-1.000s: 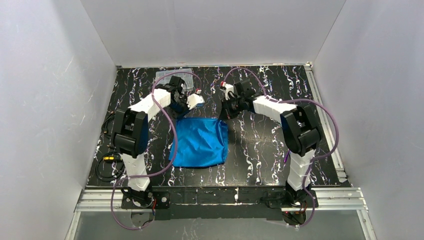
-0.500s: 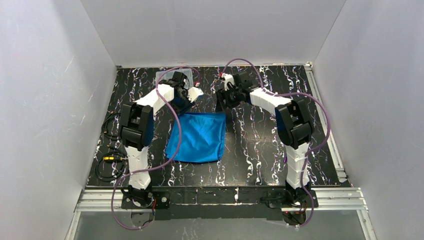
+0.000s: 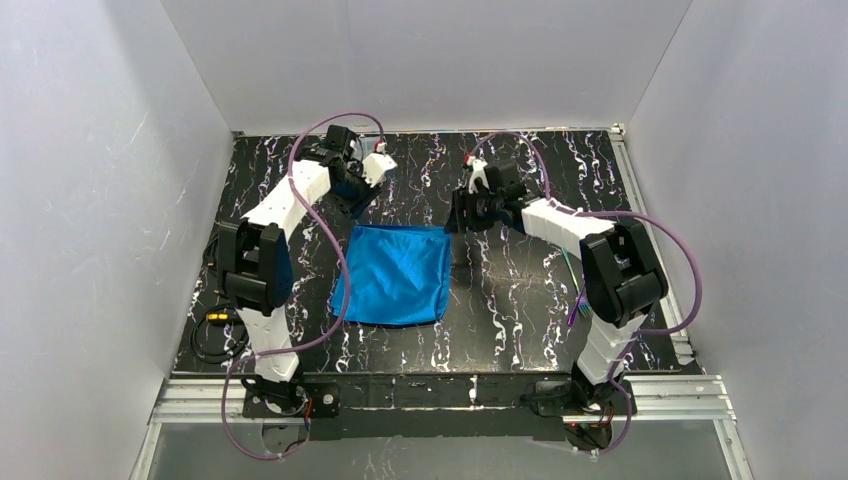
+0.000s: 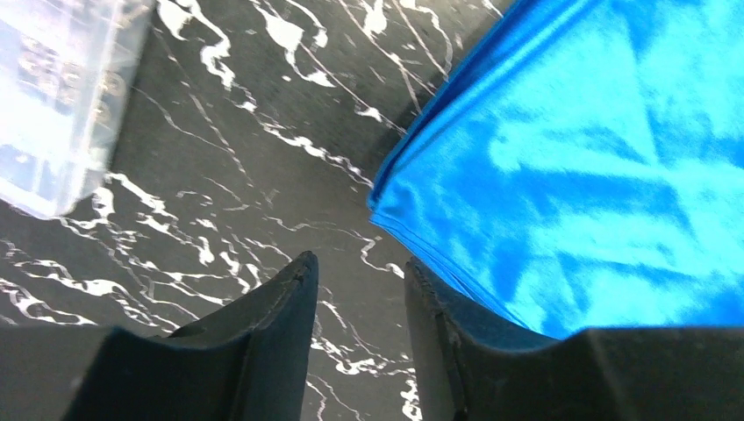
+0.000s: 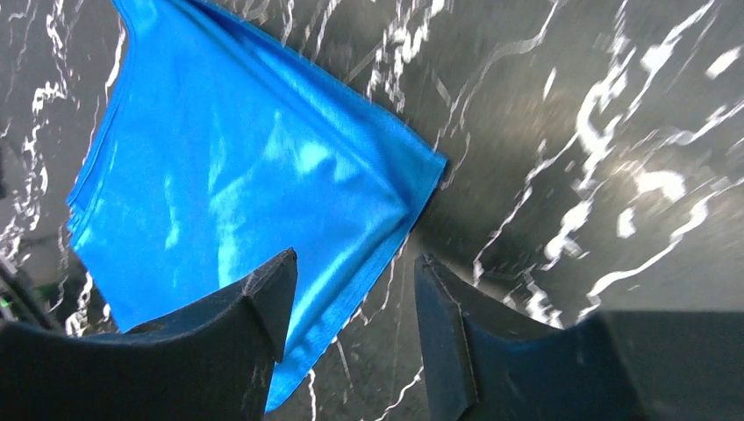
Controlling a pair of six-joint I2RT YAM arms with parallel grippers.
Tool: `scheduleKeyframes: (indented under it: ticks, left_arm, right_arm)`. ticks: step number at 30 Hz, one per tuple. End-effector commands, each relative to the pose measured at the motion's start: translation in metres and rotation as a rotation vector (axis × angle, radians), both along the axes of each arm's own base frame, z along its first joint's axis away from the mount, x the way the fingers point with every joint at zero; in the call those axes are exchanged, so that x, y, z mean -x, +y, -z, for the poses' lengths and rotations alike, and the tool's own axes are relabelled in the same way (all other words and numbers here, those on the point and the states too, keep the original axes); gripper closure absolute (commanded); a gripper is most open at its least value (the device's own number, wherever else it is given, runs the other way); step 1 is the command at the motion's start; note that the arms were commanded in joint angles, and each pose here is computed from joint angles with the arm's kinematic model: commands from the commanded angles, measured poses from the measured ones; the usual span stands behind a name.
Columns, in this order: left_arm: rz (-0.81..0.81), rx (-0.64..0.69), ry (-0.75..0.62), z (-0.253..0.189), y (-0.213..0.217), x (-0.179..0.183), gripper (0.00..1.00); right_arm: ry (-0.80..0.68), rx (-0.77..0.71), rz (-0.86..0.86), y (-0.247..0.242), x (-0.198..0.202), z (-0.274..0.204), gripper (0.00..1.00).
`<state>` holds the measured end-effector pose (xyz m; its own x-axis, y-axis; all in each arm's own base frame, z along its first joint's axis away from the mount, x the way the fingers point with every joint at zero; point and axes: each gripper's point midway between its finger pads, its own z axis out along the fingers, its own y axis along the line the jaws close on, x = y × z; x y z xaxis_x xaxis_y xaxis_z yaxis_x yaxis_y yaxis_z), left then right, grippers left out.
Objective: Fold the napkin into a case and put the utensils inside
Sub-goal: Turn over the upper triangle folded napkin at the center of the board, then smooth out the lower triangle-folded napkin at the center of the board.
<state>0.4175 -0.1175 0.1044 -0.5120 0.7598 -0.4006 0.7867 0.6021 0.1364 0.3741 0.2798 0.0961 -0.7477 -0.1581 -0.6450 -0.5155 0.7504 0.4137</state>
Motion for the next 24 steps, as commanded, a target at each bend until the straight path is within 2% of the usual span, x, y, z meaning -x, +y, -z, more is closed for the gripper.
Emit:
scheduleKeyframes:
  ticks: [1, 4, 11, 18, 24]
  left_arm:
    - [0.022, 0.045, 0.105, 0.0, -0.002, 0.043, 0.62]
    - [0.024, 0.044, 0.145, 0.01, 0.0, 0.056, 0.66]
    - [0.027, 0.07, 0.17, 0.014, -0.005, 0.061, 0.81]
    - [0.001, 0.173, 0.148, 0.0, -0.032, 0.029, 0.81]
    - [-0.01, 0.251, 0.124, 0.006, -0.081, -0.013, 0.79]
  right_arm:
    - [0.08, -0.142, 0.031, 0.011, 0.017, 0.006, 0.43]
    - [0.116, -0.156, 0.04, 0.014, 0.018, 0.015, 0.44]
    - [0.165, -0.196, 0.051, 0.024, 0.013, 0.03, 0.47]
    - [0.19, -0.178, 0.069, 0.023, 0.011, 0.047, 0.5]
    - [0.18, -0.186, 0.076, 0.025, 0.008, 0.048, 0.56]
